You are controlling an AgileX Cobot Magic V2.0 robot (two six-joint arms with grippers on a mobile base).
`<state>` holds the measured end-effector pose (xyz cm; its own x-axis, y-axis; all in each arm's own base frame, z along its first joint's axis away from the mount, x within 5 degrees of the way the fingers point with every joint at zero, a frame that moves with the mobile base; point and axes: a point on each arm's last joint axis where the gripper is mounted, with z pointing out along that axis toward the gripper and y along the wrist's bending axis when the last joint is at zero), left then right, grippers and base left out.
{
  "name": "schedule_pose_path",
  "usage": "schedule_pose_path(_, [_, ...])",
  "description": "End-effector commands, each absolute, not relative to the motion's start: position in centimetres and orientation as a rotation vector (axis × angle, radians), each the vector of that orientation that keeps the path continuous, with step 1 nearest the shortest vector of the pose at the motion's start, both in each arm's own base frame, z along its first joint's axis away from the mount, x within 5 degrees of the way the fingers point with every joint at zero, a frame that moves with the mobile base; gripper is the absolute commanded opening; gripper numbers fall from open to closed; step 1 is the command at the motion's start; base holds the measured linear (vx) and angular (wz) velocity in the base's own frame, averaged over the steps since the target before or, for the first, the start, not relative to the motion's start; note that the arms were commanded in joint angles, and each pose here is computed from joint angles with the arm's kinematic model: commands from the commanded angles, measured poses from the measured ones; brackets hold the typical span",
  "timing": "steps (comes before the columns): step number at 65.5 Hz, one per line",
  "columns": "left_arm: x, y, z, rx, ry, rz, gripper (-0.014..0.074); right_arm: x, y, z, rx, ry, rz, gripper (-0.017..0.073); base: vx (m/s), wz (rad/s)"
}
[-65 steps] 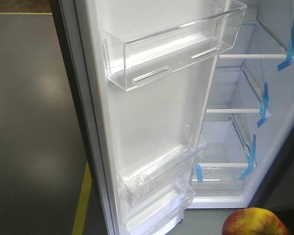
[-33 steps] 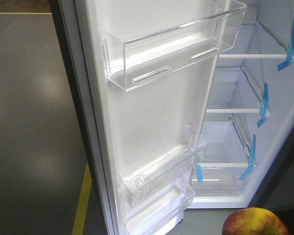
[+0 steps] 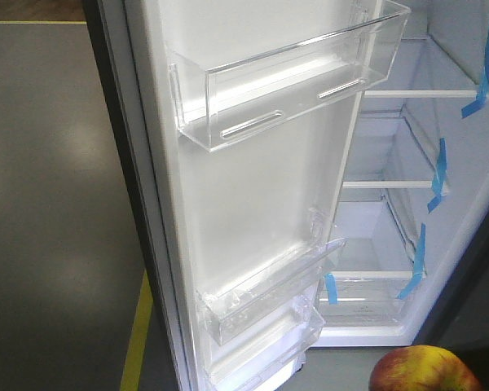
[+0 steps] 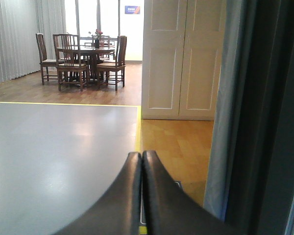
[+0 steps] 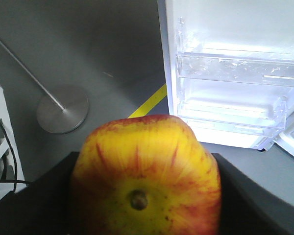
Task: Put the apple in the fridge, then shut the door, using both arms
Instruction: 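Creep the base closer to the open door bins, apple in right gripper, then raise the right gripper with the apple up toward the upper door bin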
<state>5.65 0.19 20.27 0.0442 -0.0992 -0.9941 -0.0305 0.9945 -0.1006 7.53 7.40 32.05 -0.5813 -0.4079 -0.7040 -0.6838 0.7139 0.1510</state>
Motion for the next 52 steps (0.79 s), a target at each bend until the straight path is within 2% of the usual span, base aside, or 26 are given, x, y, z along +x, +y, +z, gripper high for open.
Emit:
schedule_pose_path(1, [5.6, 0.2, 20.0, -0.111, 1.466, -0.056, -0.0006, 7.9, 7.6, 33.3, -0.787, 2.171, 0.562, 0.0067, 0.00, 0.00])
schedule_pose_path(13, [5.6, 0.2, 20.0, -0.111, 1.466, -0.056, -0.0006, 8.4, 7.3, 33.5, -0.789, 2.130, 0.482, 0.0067, 0.00, 0.00])
schedule_pose_path(21, [5.6, 0.2, 20.0, -0.111, 1.466, -0.056, -0.0006, 9.6, 7.0, 33.5, -0.670, 2.158, 0.406, 0.0071, 0.00, 0.00])
schedule_pose_path(29, [5.6, 0.2, 20.0, -0.111, 1.466, -0.056, -0.0006, 11.4, 6.5, 33.8, -0.554, 2.204, 0.255, 0.0078, 0.00, 0.00])
schedule_pose_path(36, [5.6, 0.2, 20.0, -0.111, 1.466, -0.056, -0.0006, 13.1, 6.7, 34.5, -0.508, 2.214, 0.157, 0.0083, 0.00, 0.00])
schedule_pose_path(52, [5.6, 0.2, 20.0, -0.111, 1.466, -0.056, -0.0006, 17.5, 8.1, 36.2, -0.480, 2.249, 0.046, 0.0117, 0.00, 0.00])
